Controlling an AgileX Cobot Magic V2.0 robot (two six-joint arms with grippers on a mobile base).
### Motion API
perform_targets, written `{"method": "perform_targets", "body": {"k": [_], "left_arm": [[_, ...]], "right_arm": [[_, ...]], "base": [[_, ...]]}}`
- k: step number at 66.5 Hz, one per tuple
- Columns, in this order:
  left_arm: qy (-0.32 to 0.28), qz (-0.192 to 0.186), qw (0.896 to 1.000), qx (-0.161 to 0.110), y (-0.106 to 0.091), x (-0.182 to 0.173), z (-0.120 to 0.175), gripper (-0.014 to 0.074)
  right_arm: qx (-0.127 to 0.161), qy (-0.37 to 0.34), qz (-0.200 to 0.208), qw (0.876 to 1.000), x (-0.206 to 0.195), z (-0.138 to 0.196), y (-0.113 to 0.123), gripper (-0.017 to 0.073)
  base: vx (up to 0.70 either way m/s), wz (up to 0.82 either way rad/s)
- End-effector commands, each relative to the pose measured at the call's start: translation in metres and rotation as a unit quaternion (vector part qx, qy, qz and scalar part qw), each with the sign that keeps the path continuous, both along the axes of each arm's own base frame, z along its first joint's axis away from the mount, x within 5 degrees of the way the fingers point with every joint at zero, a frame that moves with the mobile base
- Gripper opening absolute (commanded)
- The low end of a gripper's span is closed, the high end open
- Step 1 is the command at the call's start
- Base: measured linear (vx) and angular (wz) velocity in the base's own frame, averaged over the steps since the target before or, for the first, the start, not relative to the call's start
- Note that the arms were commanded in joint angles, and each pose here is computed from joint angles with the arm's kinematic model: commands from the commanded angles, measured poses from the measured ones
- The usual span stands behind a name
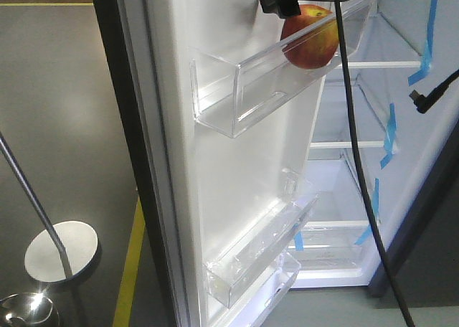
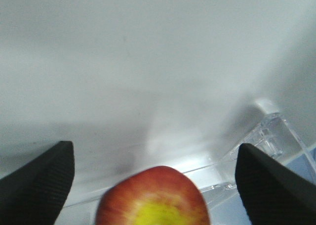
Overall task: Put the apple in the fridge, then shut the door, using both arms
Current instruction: 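Open the right gripper and withdraw it from the apple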
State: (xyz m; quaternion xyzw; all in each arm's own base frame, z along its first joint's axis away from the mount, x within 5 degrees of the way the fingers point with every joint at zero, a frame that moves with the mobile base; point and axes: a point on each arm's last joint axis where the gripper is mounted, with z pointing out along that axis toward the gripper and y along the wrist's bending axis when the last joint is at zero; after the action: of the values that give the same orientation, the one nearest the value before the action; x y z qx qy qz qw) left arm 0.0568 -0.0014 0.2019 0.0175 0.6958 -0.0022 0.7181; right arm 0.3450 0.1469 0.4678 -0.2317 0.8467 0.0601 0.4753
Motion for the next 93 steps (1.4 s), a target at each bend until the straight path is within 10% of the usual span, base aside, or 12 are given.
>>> {"method": "perform_targets", "body": {"k": [1, 48, 93], "left_arm": [[-0.028, -0.003, 1.000, -0.009, -0.001, 0.000, -0.001, -0.0006], [-0.028, -0.003, 1.000, -0.009, -0.001, 0.000, -0.001, -0.0006], [-0.028, -0.003, 1.000, -0.009, -0.001, 0.000, -0.001, -0.0006]], "right_arm": [[0.032, -0.064, -0.006, 0.997, -0.022, 0.037, -0.011, 0.0618], [0.092, -0.008, 0.023, 0.995, -0.165, -0.028, -0.059, 0.0498], [0.095, 0.063, 0.181, 0.977, -0.270, -0.138, -0.074, 0.0477]], "base": [[0.00, 0.00], [0.00, 0.00], [0.00, 0.00]]}}
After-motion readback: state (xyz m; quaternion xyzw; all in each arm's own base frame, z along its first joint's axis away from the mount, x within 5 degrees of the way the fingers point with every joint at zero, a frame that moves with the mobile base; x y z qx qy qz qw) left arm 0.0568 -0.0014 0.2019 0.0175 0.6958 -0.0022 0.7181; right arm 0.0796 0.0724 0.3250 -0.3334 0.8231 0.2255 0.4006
